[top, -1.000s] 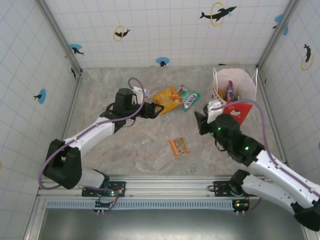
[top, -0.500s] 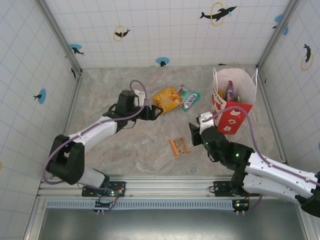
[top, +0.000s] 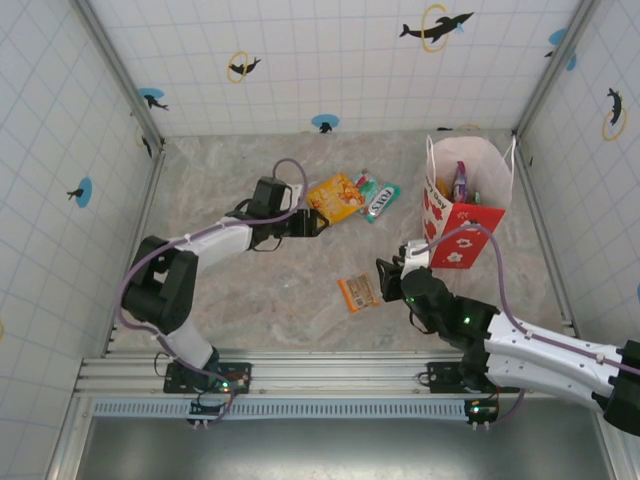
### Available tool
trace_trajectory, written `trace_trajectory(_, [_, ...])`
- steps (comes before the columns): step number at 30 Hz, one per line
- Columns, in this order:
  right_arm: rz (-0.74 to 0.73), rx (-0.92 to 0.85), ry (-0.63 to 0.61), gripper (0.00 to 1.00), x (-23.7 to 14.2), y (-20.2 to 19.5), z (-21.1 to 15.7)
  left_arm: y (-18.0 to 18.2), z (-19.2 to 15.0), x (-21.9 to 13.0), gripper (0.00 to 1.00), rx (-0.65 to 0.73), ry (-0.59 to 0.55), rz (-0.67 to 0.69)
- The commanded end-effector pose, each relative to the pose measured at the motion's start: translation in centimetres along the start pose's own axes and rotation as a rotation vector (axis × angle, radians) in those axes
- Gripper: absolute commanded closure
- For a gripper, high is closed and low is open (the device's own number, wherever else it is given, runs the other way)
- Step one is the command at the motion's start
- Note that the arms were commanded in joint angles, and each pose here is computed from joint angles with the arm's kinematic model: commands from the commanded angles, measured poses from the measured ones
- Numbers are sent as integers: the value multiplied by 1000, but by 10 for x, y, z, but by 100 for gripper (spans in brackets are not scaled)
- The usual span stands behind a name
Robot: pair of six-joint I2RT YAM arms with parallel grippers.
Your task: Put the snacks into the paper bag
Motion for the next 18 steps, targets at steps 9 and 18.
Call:
trace_trajectory(9, [88,146,21,57,7,6,-12,57,14,25,38,-270,-72,94])
trace_trajectory(18, [109,151,39,57,10,11,-14,68,18,48,46,-323,-81,70])
Point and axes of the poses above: each hand's point on the last joint's axis, 136 mm out from that joint toward the fingers, its own x axis out along the fingers, its own y axis along the line the jaws close on, z = x × y, the point moved 8 cm from there along -x, back along the fingers, and after that the axes turned 8 degrees about x, right-handed, at the moved point
